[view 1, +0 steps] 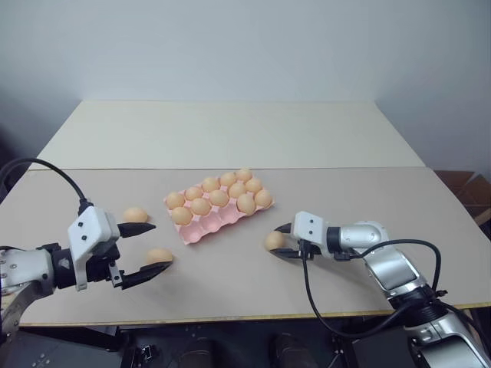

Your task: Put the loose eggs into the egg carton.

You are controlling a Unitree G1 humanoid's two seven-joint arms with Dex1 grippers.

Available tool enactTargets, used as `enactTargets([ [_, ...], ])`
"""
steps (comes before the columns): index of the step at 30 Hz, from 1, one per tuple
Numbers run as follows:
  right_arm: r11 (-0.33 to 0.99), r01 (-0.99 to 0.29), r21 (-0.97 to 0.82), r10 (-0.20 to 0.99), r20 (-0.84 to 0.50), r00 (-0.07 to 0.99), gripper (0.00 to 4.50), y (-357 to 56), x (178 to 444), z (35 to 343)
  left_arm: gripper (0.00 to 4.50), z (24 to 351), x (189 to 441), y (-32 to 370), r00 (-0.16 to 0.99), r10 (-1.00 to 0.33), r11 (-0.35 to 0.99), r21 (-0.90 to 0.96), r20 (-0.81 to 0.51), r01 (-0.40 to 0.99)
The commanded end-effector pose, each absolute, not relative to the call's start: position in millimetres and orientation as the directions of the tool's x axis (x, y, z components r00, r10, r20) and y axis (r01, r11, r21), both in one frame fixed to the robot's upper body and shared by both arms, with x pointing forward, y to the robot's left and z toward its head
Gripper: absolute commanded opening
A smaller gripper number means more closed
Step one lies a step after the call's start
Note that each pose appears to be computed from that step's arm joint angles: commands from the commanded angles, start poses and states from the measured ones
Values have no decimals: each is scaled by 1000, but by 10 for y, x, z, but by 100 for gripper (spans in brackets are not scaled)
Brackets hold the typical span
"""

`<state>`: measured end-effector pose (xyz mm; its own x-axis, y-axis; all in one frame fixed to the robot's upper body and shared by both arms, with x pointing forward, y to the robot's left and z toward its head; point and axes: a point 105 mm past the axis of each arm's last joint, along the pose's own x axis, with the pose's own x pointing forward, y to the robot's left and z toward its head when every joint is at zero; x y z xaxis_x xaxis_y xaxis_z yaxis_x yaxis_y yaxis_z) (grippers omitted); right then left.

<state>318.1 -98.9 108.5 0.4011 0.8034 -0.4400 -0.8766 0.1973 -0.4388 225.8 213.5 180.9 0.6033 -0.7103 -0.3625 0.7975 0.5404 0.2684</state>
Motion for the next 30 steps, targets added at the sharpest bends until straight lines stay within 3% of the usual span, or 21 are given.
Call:
enactTargets([
  [1,203,-825,-528,818,-372,440,245,-979,3218,1364,450,1904,2259,2138,618,-706,533,314,-346,786],
  [10,228,-708,-668,900,-133,415,245,-523,3254,2214,450,1869,2225,2208,627,-690,552,298,-361,779],
  [15,179,-685,-706,909,-147,390,245,-181,3403,2146,450,1850,2216,2214,630,-686,556,297,-364,776],
  [25,123,-694,-709,914,-191,358,245,20,3568,1960,450,1812,2181,2188,629,-689,561,285,-359,777],
  [26,118,-697,-708,914,-196,355,303,19,3568,1936,450,1804,2178,2193,630,-687,562,284,-361,776],
  [30,118,-682,-722,911,-195,364,424,5,3578,1907,450,1798,2177,2205,634,-685,567,284,-360,773],
])
